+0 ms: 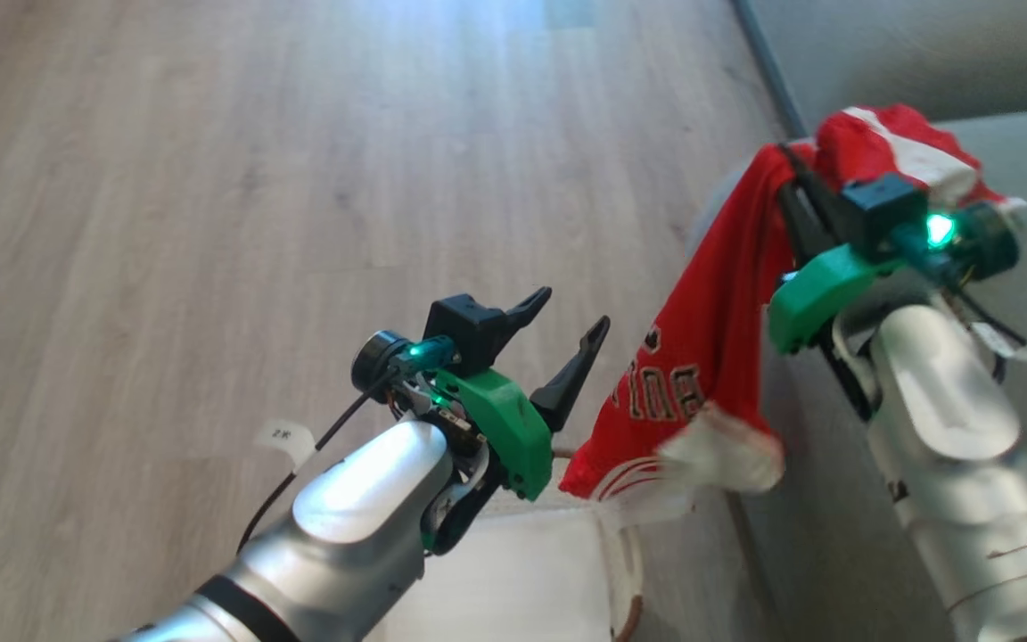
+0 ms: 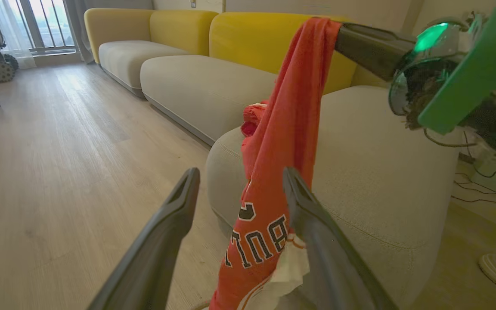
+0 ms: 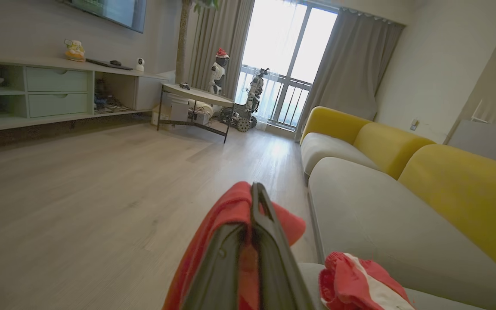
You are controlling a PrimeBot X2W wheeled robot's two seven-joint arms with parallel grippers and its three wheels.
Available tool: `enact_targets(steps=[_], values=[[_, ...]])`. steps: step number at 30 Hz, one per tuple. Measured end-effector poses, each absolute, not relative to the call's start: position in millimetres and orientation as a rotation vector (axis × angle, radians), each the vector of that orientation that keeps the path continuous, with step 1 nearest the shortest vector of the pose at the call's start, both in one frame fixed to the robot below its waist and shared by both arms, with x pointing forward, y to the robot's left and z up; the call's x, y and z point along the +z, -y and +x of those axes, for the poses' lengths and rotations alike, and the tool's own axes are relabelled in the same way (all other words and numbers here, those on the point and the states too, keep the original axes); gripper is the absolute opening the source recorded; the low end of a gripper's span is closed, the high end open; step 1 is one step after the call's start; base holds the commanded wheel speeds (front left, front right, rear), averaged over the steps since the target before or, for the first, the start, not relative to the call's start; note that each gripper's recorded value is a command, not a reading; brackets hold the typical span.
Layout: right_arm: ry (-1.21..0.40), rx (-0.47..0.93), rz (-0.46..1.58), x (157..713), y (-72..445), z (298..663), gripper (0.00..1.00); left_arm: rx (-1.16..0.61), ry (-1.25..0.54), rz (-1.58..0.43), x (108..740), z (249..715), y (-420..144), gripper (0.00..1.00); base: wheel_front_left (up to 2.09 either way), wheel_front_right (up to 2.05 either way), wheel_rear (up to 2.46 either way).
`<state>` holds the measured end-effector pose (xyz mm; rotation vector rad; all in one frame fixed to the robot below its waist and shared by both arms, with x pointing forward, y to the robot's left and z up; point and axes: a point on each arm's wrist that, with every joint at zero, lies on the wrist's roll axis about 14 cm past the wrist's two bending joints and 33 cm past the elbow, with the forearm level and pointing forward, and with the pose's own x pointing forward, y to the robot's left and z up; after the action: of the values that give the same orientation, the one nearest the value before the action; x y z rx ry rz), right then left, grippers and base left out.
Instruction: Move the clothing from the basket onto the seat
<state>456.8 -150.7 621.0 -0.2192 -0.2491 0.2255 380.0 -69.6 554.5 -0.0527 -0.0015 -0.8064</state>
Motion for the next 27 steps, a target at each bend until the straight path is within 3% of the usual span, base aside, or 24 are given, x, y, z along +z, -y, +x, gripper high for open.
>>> enact_targets(steps=[13,22,27], values=[[0.301,-0.011,-0.299,647.7,255.5,422.6,0.0,-1.059,0.049,-0.09,566.6,356.9,157.4,1.0,0.0,0.0,0.0],[0.265,-0.036,-0.326,643.2,269.9,420.3,0.0,-1.129,0.023,-0.118,555.8,354.9,178.9,1.0,0.0,0.0,0.0],[0.281,-0.006,-0.329,661.8,261.8,439.1,0.0,-1.11,0.011,-0.135,550.6,364.0,174.7,1.0,0.0,0.0,0.0]])
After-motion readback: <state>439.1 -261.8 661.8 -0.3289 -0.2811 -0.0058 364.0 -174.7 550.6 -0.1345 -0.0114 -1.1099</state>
